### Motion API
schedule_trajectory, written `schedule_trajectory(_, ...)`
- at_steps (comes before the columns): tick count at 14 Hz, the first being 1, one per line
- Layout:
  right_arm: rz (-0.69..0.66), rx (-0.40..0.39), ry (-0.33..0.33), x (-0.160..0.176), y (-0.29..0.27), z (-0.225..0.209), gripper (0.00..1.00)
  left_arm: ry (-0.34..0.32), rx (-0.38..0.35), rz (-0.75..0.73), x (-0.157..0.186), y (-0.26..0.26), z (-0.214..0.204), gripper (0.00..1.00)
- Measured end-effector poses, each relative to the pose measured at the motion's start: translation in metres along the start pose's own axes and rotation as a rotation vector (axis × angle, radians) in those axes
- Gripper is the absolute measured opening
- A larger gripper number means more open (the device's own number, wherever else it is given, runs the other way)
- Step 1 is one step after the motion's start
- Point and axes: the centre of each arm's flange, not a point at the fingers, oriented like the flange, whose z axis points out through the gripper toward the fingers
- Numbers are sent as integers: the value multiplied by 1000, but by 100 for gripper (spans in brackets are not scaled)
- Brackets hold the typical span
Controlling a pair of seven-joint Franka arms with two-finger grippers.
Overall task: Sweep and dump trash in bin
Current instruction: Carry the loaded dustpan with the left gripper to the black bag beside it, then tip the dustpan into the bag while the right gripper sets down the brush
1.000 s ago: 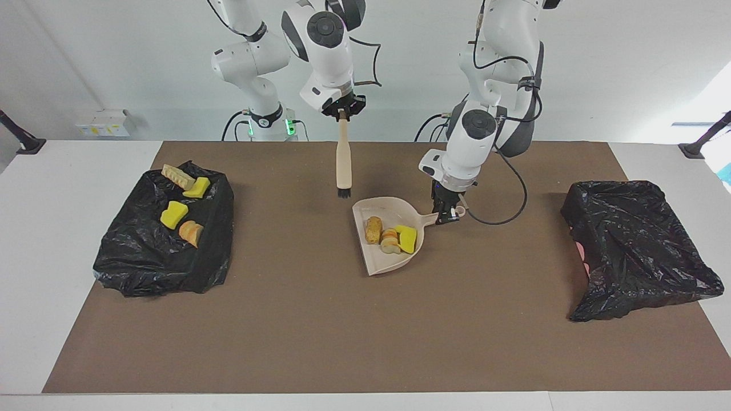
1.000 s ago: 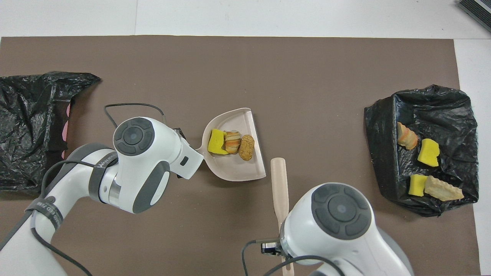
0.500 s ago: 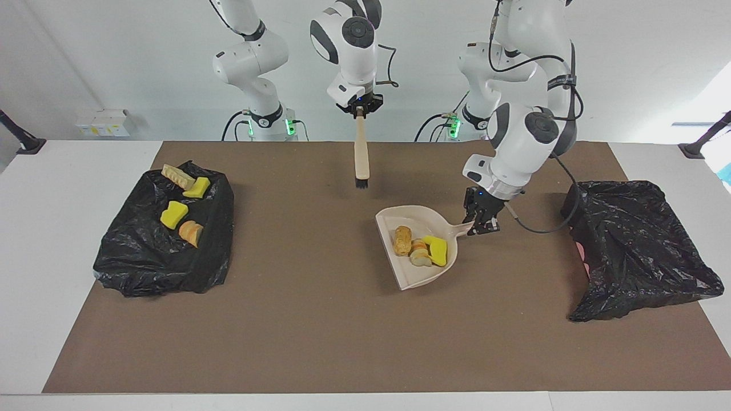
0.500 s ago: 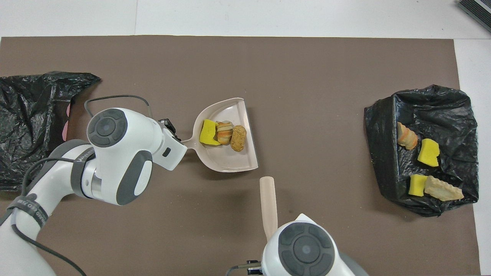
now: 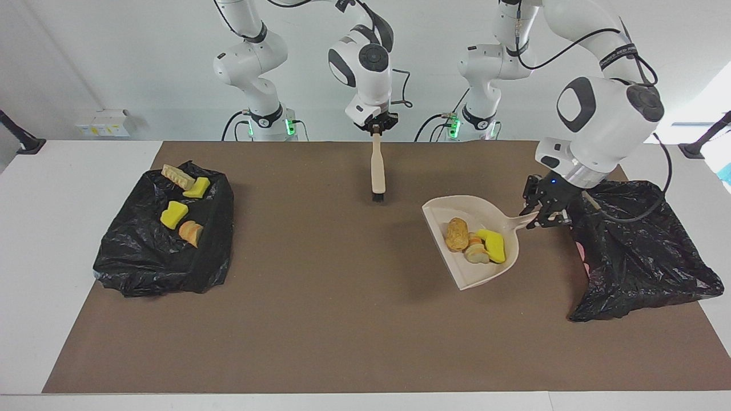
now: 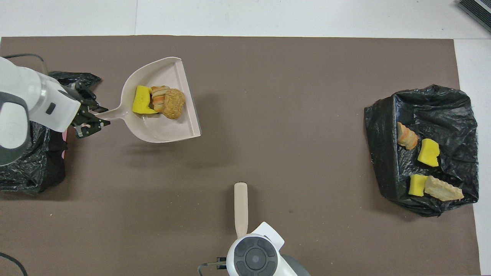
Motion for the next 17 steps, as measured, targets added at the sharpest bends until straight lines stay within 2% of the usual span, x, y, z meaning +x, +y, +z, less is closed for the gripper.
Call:
schedule_trajectory(2, -2, 0, 4, 5, -5, 20, 26, -1, -11, -3, -29, -8, -12, 32)
schedule_trajectory(5, -8, -2, 6, 4, -8, 24, 26, 1, -14, 7, -76, -22, -30, 32)
schedule_trajectory(9, -13, -4, 7, 4, -8, 25, 27, 6, -28, 10, -172, -26, -46, 32)
schedule_trajectory(11, -18, -8, 11, 5, -7, 25, 32, -10, -15, 10, -211, -24, -60, 32)
schedule_trajectory(12, -23, -11, 22, 8, -6, 22, 38, -24, -6, -7, -232, -22, -67, 32)
schedule_trajectory(15, 7, 26, 73, 36, 1, -8, 72, -129, 17, -1, -288, -20, -90, 32)
schedule_trajectory(17, 42, 62, 134, 66, 13, -44, 95, -206, 39, 7, -301, -26, -98, 32)
